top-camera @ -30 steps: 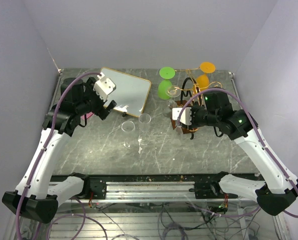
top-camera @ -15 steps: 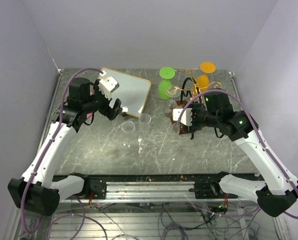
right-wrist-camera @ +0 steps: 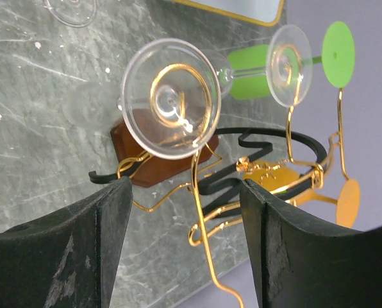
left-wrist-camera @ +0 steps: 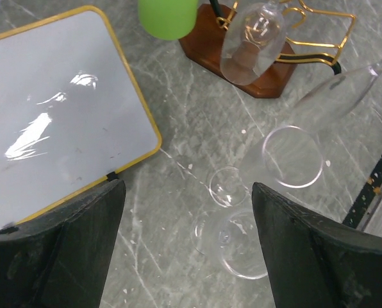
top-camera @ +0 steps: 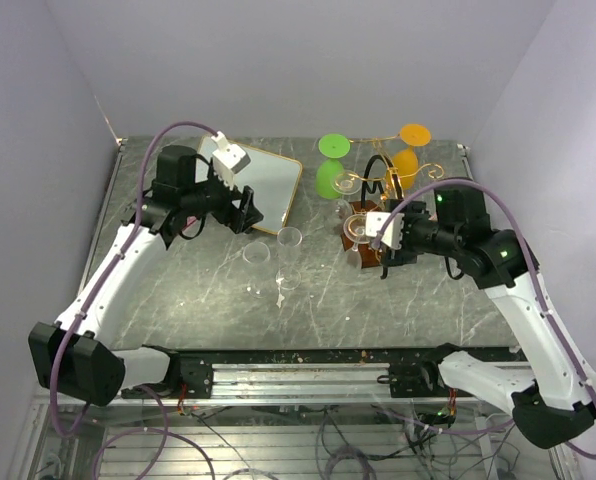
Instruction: Place the wine glass upside down on the wine glass rack
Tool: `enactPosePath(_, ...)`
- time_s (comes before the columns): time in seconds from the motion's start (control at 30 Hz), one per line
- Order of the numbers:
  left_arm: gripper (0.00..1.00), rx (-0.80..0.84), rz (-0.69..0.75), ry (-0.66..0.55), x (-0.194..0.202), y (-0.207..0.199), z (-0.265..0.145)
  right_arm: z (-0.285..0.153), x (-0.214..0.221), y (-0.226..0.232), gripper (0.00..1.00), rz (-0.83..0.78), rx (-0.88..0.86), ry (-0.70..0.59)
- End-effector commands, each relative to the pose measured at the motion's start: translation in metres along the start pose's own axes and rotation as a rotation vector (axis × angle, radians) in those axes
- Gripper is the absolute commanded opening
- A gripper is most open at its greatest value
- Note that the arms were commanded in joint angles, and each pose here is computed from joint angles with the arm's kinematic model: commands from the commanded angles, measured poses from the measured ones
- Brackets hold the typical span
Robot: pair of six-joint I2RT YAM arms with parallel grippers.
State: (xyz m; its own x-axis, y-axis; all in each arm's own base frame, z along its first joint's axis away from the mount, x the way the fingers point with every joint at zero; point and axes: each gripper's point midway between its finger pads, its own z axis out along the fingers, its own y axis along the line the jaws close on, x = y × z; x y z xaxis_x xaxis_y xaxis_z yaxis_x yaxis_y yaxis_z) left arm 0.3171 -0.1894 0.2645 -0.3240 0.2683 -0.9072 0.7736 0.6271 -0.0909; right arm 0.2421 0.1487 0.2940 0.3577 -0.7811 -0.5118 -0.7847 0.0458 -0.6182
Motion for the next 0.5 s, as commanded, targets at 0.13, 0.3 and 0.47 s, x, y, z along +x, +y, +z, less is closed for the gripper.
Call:
enactPosePath(0.13,0.84,0.046,0.132,0.204,0.018,-0.014,0.002,-0.026,-0.001,-0.007,0.68,0.023,0.066,-0.018)
enactPosePath(0.3,0.78,0.098,0.167,0.323,0.041,-0.019,0.004,-0.028,0.000,-0.009,0.68,0.026,0.076,-0.014)
enactPosePath(0.47,0.73,0.105,0.200,0.428,0.066,-0.024,0.013,-0.026,0.001,-0.009,0.68,0.027,0.076,-0.009)
